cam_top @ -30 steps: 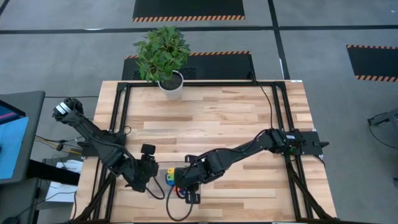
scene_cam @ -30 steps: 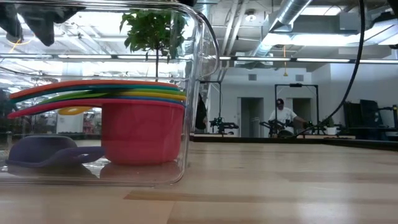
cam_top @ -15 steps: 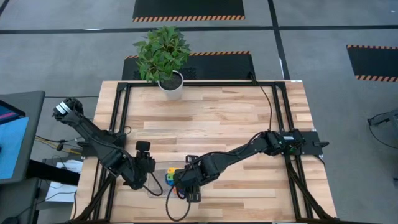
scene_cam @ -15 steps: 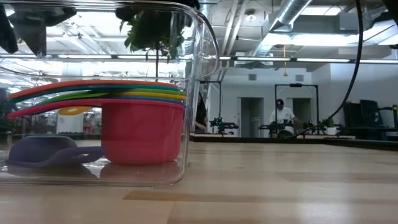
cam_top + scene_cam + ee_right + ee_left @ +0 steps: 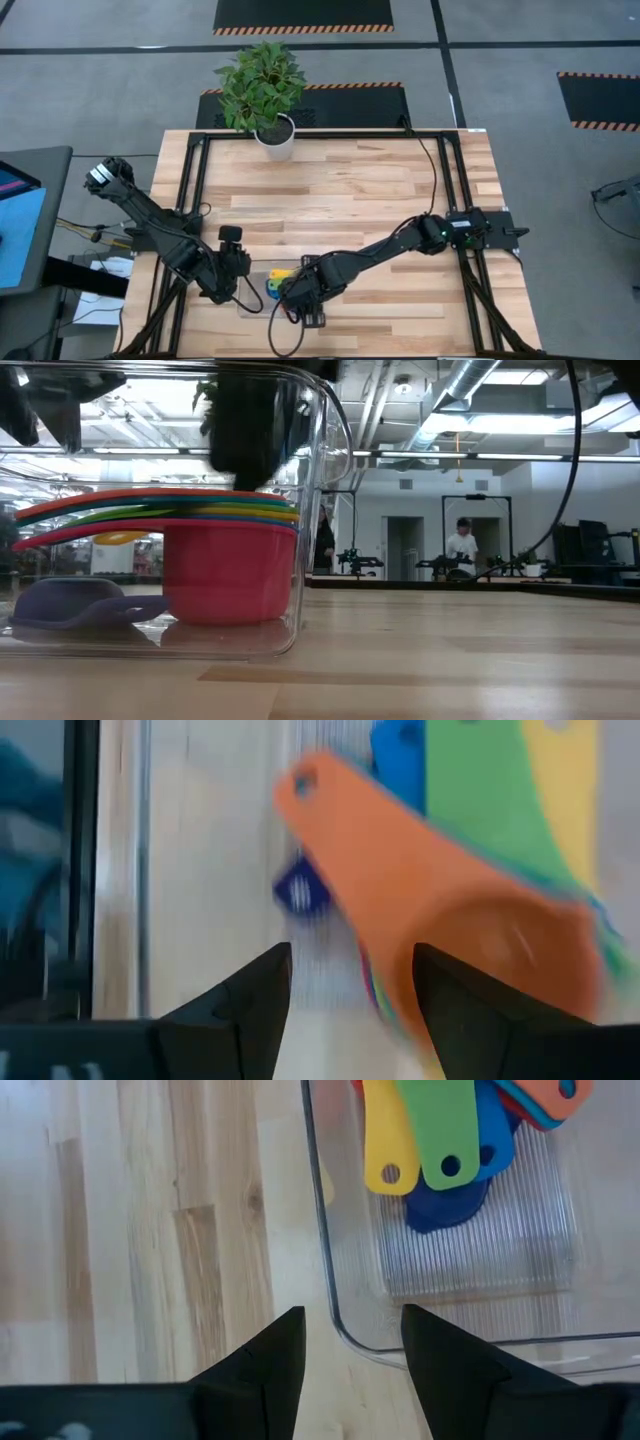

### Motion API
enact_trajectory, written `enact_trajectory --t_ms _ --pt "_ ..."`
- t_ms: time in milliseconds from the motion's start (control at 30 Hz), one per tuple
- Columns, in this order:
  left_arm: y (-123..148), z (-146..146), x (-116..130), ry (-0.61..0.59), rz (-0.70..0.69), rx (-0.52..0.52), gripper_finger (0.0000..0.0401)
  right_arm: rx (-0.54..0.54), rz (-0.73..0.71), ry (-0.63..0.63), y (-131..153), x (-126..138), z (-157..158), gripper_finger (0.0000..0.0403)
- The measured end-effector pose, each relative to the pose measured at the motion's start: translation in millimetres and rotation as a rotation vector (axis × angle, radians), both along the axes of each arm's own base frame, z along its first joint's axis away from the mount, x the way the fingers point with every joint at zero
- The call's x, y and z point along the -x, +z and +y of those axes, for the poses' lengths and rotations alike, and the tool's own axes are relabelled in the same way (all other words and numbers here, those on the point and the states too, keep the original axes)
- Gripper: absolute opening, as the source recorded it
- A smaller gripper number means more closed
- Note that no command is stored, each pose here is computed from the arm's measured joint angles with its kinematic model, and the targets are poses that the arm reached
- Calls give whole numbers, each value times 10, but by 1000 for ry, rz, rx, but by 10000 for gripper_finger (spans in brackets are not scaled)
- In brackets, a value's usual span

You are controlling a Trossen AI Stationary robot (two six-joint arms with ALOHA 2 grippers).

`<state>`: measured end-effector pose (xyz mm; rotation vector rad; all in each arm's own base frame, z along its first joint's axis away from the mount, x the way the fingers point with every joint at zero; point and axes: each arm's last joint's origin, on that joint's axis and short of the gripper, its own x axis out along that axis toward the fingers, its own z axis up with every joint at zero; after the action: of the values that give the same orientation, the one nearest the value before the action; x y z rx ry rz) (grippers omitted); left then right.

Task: Nest measuring cups in basket
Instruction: Remove the colored stacked measuring cups from the transparent bin

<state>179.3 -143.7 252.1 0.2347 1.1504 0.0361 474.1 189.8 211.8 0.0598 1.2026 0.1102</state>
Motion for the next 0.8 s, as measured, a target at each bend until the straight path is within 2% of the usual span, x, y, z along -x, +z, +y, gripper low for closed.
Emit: enact_trajectory --t_ms 200,600,800 --pt "1 -1 -3 -6 -5 -5 155 22 65 -15 -192 -28 -53 234" --pt "3 -2 -7 -10 -12 -10 155 29 78 -27 -191 -43 -138 233" --pt "6 3 -11 -4 -29 -29 155 30 75 -30 -192 -51 -152 201"
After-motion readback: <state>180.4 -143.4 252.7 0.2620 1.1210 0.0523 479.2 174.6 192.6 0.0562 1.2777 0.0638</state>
